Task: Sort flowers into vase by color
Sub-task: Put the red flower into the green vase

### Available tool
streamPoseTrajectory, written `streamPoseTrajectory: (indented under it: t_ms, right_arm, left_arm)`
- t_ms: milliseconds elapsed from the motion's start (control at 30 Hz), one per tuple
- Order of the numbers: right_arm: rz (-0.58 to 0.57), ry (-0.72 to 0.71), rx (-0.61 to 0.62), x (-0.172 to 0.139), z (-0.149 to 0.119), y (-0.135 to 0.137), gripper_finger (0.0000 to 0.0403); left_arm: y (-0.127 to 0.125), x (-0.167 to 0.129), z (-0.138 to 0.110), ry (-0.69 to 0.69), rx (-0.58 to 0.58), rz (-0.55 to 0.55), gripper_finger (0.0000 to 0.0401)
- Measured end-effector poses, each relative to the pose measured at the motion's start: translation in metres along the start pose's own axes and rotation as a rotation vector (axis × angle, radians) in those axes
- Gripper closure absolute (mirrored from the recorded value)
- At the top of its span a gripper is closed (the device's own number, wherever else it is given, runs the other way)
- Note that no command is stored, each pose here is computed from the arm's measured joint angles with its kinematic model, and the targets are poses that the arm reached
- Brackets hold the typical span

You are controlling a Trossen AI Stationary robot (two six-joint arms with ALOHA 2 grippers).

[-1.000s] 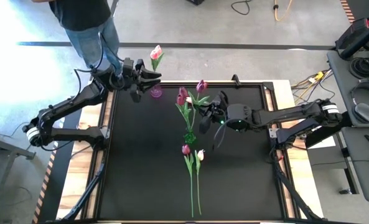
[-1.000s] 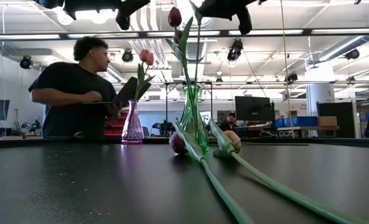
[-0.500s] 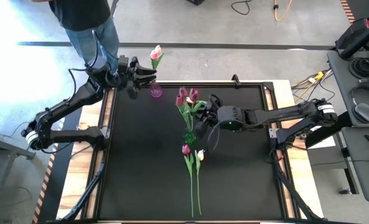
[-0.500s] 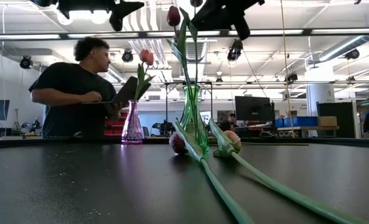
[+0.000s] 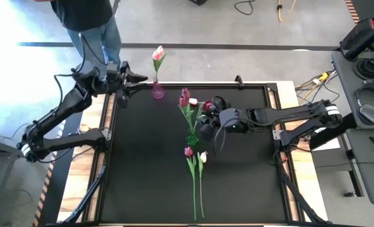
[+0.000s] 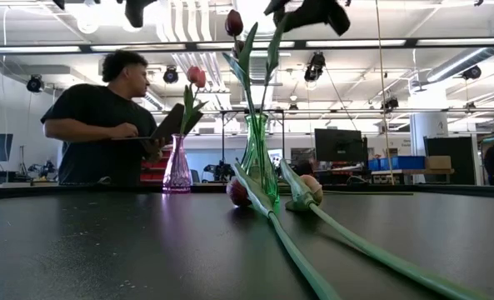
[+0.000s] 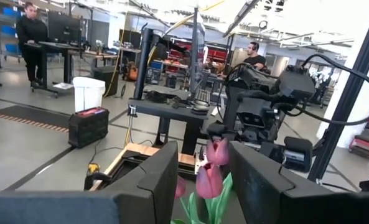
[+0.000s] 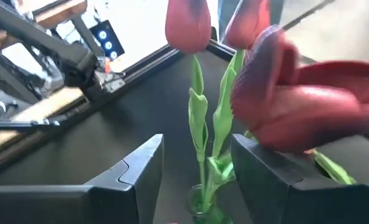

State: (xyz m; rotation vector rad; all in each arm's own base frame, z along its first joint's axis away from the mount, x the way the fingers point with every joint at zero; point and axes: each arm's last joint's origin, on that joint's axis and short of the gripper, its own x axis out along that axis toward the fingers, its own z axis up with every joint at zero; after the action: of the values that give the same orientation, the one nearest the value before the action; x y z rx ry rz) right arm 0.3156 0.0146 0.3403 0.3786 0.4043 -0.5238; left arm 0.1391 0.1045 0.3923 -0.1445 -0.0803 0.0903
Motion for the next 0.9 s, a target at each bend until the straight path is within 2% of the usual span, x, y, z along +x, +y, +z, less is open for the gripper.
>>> streamPoseTrajectory:
  t_ms: [233,400,500,733,900]
  right_arm:
    - [-0.008,0.058,0.054,-0.022,0.009,0.013,0.0223]
    - [-0.009,0.151,0.121,-0.039,0.001,0.023,0.0222]
    - [-0.009,0.212,0.156,-0.046,-0.014,0.033,0.0222]
    - [-0.072,0.312,0.157,-0.029,-0.052,0.056,0.0222]
    - [-0.069,0.31,0.156,-0.021,-0.049,0.068,0.0222]
  left_arm:
    - [-0.012,-0.015,0.0,0.029,0.004,0.004,0.0272]
    - [-0.015,-0.021,-0.003,0.055,-0.028,0.015,0.0272]
    - [-0.016,-0.023,-0.007,0.065,-0.038,0.034,0.0272]
    - [-0.015,-0.023,-0.012,0.072,-0.046,0.051,0.0272]
    - [-0.013,-0.022,-0.012,0.076,-0.05,0.052,0.0272]
